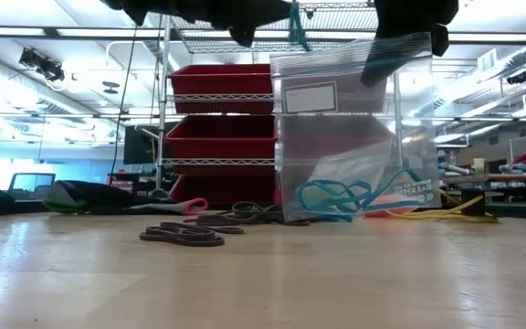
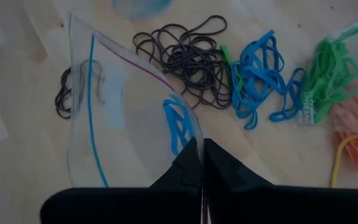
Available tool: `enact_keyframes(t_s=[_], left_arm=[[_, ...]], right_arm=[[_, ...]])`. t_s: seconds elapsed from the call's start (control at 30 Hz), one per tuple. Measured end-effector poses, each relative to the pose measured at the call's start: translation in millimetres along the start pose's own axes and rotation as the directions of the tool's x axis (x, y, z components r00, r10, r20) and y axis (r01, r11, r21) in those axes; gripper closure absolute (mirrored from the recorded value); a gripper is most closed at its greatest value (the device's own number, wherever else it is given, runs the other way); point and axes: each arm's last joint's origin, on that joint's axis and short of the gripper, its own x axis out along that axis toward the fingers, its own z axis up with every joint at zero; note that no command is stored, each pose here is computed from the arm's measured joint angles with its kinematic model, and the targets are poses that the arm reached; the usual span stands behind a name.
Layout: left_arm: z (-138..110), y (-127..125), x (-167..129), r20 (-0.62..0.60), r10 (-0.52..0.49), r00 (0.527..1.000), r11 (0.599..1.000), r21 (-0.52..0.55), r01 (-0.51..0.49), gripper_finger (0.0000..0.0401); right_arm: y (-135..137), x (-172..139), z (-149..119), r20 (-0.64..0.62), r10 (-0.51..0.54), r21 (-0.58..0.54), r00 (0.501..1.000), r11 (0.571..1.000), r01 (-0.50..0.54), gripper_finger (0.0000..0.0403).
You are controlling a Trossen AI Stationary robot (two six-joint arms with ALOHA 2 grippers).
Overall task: Sort rubber bands
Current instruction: Put the blue rubber band into the transparent zip bag
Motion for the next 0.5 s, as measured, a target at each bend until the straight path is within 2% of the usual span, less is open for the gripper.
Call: enact_keyframes(t_s=[0.23, 0.5], left_arm=[[2.9, -20.9, 14.6, 0.071, -0.032, 0.997, 0.999, 0.025, 0.03, 0.0401], [-8.4, -30.7, 29.1, 0.045, -0.029, 0.999, 0.999, 0.025, 0.028, 0.0401]], right_arm=[[0.4, 2.3, 4.9, 0.005, 0.03, -0.003, 1.0, 1.0, -0.03, 0.0403], [-0.7, 4.3, 8.4, 0.011, 0.037, -0.003, 0.999, 0.999, -0.037, 0.0403]])
